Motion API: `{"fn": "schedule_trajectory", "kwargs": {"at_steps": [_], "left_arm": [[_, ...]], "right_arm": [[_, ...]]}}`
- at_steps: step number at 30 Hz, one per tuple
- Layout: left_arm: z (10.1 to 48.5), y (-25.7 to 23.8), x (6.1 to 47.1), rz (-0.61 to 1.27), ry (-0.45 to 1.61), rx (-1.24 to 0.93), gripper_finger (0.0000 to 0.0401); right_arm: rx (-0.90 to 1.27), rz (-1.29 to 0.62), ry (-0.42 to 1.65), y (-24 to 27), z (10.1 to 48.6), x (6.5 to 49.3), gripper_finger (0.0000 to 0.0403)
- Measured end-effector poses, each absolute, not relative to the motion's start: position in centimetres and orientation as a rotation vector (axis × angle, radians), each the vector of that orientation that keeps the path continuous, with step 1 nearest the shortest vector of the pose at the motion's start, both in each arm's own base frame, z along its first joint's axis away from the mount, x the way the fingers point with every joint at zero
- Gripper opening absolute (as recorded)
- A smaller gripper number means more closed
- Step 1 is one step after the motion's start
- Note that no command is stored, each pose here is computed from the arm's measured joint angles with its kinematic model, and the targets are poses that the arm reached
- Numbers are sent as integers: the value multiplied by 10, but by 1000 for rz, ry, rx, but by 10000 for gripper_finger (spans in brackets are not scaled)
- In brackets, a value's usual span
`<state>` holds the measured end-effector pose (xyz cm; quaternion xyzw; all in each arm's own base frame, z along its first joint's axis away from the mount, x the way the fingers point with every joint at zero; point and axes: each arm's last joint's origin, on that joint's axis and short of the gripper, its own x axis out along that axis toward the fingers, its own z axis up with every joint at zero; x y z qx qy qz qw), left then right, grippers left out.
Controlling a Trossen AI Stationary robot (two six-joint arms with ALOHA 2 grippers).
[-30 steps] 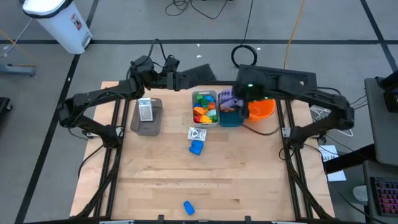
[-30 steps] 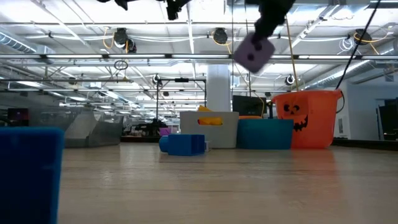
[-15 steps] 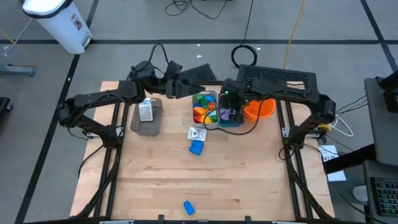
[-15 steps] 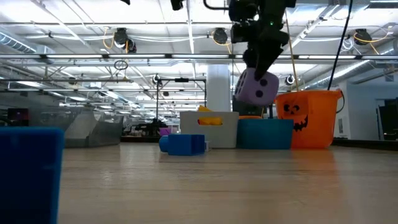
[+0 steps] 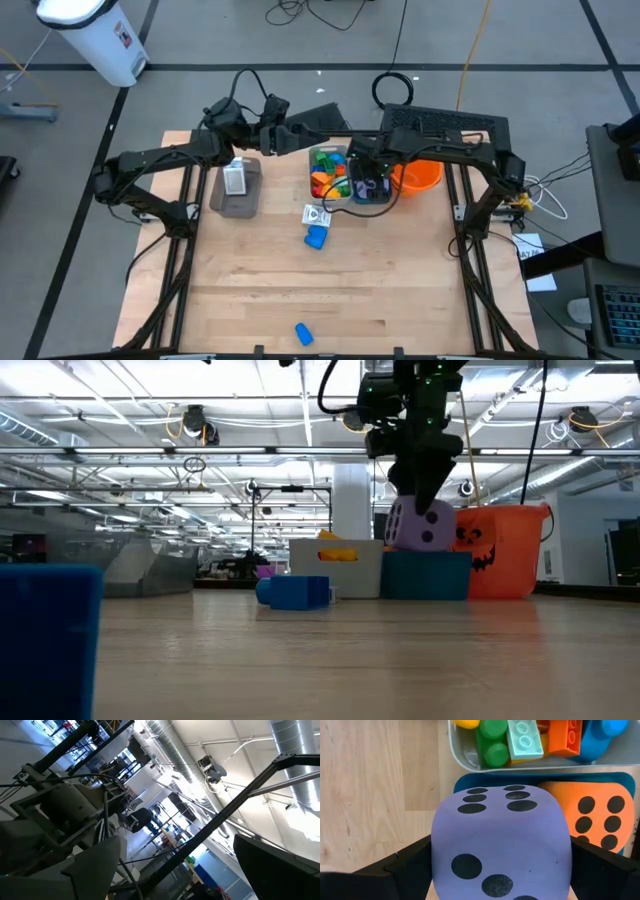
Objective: Pick & Place Toys
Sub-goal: Put the purple dice into the blue bin
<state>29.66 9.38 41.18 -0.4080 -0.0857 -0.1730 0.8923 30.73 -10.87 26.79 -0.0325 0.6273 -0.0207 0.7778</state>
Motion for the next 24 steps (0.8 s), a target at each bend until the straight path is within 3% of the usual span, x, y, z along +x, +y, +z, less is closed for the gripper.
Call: {"fn": "schedule_trajectory", "kwargs": {"at_steps": [15, 24], "left_arm": [[412, 87, 299, -384, -166, -846, 392], [412, 87, 299, -383, -167, -844, 392]], "right_arm": [[-25, -81, 1411, -123, 243, 298, 364], [-73, -130, 1446, -124, 234, 296, 389]]}}
